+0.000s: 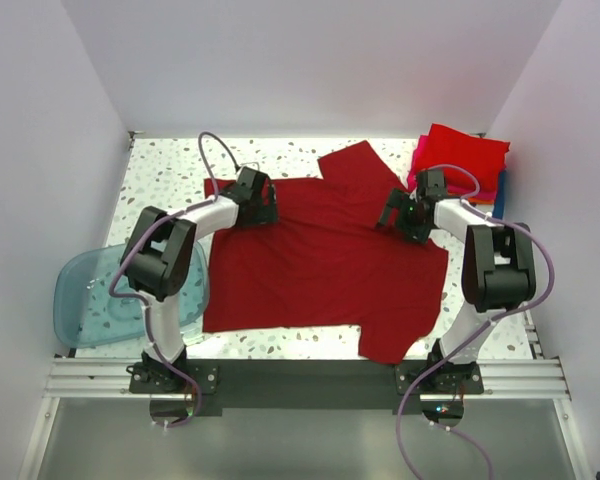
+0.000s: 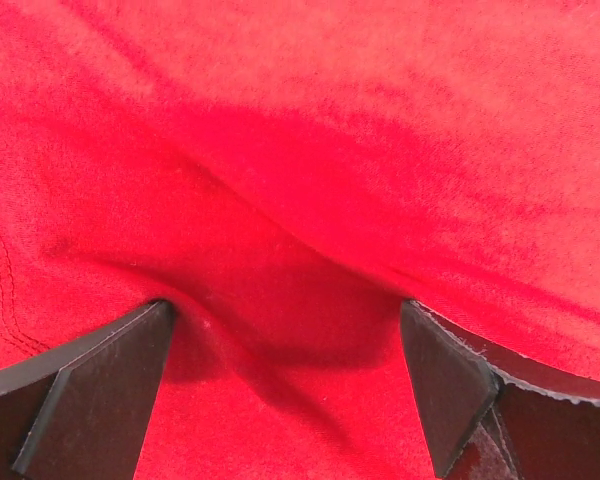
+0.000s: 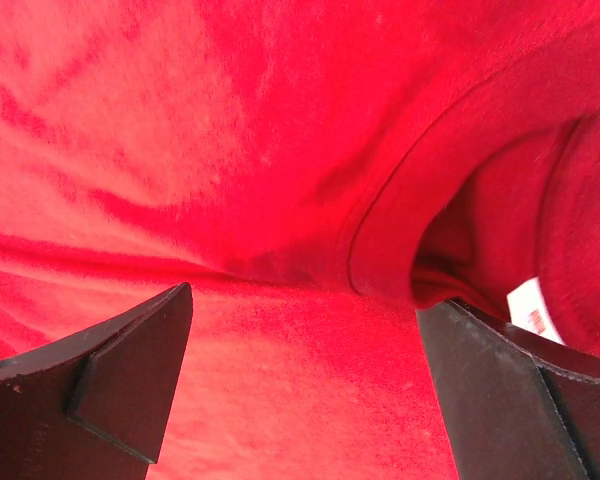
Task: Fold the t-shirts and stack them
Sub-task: Flatten the tshirt out
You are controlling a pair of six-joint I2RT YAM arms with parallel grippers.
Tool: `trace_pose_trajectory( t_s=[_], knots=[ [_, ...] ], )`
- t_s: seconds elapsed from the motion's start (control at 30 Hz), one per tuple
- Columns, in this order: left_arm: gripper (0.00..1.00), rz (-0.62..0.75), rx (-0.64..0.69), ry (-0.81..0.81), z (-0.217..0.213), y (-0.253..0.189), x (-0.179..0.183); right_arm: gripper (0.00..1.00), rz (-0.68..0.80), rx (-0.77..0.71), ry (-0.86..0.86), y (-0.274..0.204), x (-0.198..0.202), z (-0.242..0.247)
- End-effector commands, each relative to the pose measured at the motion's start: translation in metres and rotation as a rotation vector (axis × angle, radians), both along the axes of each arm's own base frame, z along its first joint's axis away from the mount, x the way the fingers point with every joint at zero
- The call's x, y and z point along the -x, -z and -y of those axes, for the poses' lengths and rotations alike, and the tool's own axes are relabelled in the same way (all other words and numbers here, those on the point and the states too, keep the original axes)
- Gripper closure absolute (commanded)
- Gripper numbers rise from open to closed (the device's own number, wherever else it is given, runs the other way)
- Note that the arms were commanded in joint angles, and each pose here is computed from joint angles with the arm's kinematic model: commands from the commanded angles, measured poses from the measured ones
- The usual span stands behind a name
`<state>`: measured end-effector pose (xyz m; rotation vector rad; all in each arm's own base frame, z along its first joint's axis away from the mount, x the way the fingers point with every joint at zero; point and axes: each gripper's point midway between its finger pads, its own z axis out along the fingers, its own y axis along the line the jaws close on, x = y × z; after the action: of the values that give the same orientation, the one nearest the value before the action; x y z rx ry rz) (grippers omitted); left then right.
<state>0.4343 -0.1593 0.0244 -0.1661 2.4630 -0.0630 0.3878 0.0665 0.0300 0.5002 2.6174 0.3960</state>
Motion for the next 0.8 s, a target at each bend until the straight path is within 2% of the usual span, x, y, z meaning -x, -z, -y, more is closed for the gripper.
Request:
trace_pose_trajectory(
  t_s=[0.0,0.17,0.27,0.43,0.6,0.77],
  knots=[
    [0.00,0.076,0.017,0.038,0.015,-0.022,-0.025,0.03,-0.093,0.039,0.015,0.027,0.011,0.020],
    [0.00,0.153,-0.024,0.066,0.026,-0.058,-0.034,0.03,-0.051,0.045,0.002,0.008,-0.007,0.023],
    [0.00,0.200,-0.055,0.042,0.026,-0.083,-0.021,0.03,-0.004,0.019,-0.030,-0.011,-0.015,0.017],
    [0.00,0.218,-0.046,-0.024,0.021,-0.095,0.037,0.02,0.091,-0.004,-0.045,-0.051,-0.012,0.012],
    [0.00,0.147,-0.034,-0.119,0.000,-0.071,0.113,0.02,0.143,-0.011,-0.055,-0.077,0.006,0.011],
    [0.00,0.108,0.014,-0.175,-0.016,-0.063,0.170,0.02,0.196,-0.012,-0.065,-0.102,0.030,0.010]
  ],
)
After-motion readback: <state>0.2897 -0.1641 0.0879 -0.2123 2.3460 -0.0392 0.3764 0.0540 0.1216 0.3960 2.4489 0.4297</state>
